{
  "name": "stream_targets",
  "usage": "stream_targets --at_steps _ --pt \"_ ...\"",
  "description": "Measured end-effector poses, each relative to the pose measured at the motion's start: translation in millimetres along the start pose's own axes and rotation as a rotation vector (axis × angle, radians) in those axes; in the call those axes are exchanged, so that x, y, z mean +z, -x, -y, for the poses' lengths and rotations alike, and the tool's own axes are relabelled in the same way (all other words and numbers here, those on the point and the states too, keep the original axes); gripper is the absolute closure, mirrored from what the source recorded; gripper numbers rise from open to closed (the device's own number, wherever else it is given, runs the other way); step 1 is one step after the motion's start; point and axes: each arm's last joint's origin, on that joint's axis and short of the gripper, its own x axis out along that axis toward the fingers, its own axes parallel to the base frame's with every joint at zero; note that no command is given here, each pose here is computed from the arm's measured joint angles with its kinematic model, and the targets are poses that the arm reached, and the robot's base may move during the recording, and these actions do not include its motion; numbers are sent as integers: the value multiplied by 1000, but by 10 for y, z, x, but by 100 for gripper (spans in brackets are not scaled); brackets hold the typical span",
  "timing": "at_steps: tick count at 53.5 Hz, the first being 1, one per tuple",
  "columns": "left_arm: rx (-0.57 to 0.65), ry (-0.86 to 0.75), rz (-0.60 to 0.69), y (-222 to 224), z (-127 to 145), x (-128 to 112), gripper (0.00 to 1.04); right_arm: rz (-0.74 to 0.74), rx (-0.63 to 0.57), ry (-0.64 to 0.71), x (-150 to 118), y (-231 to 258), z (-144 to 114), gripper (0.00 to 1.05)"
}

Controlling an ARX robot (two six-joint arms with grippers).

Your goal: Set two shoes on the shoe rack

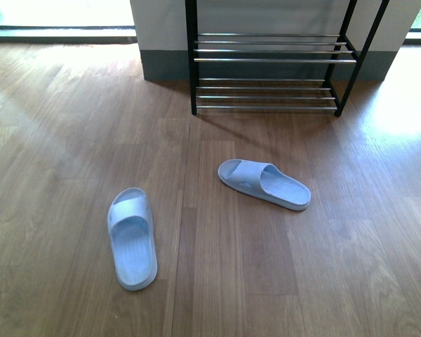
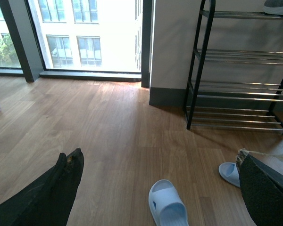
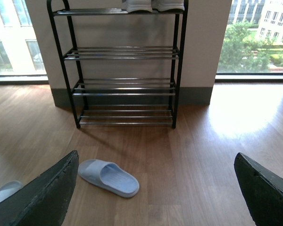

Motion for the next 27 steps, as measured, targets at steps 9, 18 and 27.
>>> stream_targets --at_steps 9,18,27 --pt "0 0 0 0 0 0 9 0 0 0 0 0 0 9" --pt "0 0 0 0 0 0 9 0 0 0 0 0 0 9" --pt "1 0 0 0 0 0 9 0 0 0 0 0 0 9"
